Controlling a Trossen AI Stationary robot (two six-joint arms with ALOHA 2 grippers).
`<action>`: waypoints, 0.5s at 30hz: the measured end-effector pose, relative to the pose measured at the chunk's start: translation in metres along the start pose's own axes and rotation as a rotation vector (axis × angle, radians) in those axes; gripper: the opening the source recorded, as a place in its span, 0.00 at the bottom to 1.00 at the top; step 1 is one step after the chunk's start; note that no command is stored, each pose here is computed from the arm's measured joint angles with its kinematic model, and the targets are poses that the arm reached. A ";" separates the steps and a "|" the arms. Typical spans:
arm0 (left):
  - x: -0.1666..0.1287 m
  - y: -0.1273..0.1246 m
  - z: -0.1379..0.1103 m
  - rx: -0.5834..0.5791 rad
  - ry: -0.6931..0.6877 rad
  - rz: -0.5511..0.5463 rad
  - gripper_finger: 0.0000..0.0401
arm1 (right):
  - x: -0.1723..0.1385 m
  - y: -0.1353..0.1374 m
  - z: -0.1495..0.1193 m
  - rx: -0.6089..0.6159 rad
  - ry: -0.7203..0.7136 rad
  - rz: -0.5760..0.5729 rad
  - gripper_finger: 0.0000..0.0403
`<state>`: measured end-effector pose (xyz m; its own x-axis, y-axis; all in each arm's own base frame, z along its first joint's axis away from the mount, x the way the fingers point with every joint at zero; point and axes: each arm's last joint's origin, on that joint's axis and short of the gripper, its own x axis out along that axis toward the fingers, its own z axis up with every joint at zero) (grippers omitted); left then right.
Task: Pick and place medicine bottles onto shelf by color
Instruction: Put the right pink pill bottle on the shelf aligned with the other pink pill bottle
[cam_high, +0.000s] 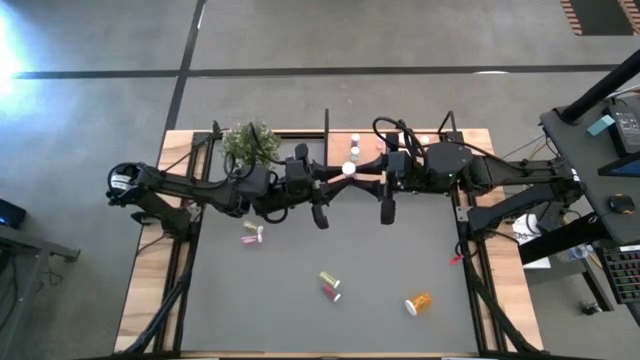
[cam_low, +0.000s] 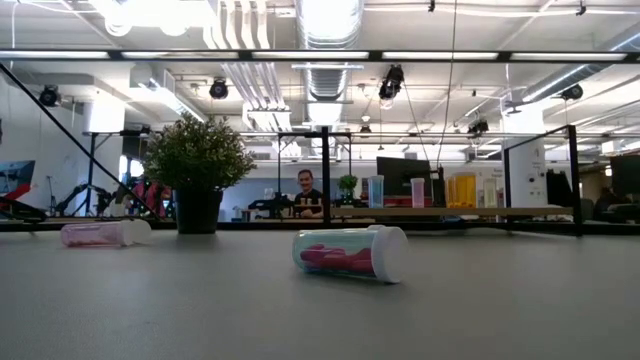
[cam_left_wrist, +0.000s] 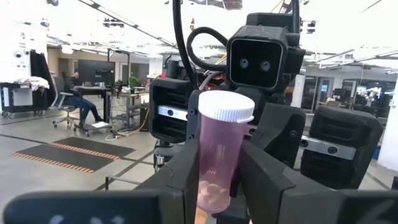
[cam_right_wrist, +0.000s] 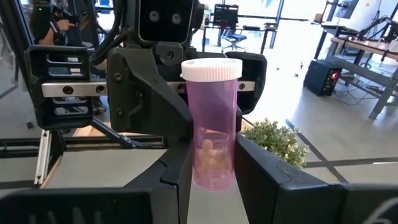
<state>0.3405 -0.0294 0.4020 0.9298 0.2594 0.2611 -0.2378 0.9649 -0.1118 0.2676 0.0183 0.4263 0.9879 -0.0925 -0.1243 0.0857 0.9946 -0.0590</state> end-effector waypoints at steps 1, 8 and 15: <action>0.000 0.000 0.000 0.000 0.000 0.000 0.20 | 0.000 0.000 0.000 -0.001 0.004 0.000 0.24; 0.000 0.000 -0.002 0.004 0.010 0.000 0.20 | 0.000 0.000 -0.004 0.006 0.045 0.005 0.24; 0.000 0.000 0.001 -0.005 -0.010 0.001 0.20 | -0.003 0.000 -0.005 -0.012 0.125 0.015 0.36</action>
<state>0.3404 -0.0293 0.4026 0.9268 0.2605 0.2706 -0.2371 0.9645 -0.1163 0.2636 0.0184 0.4215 0.9653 -0.0837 -0.2474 0.0688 0.9953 -0.0680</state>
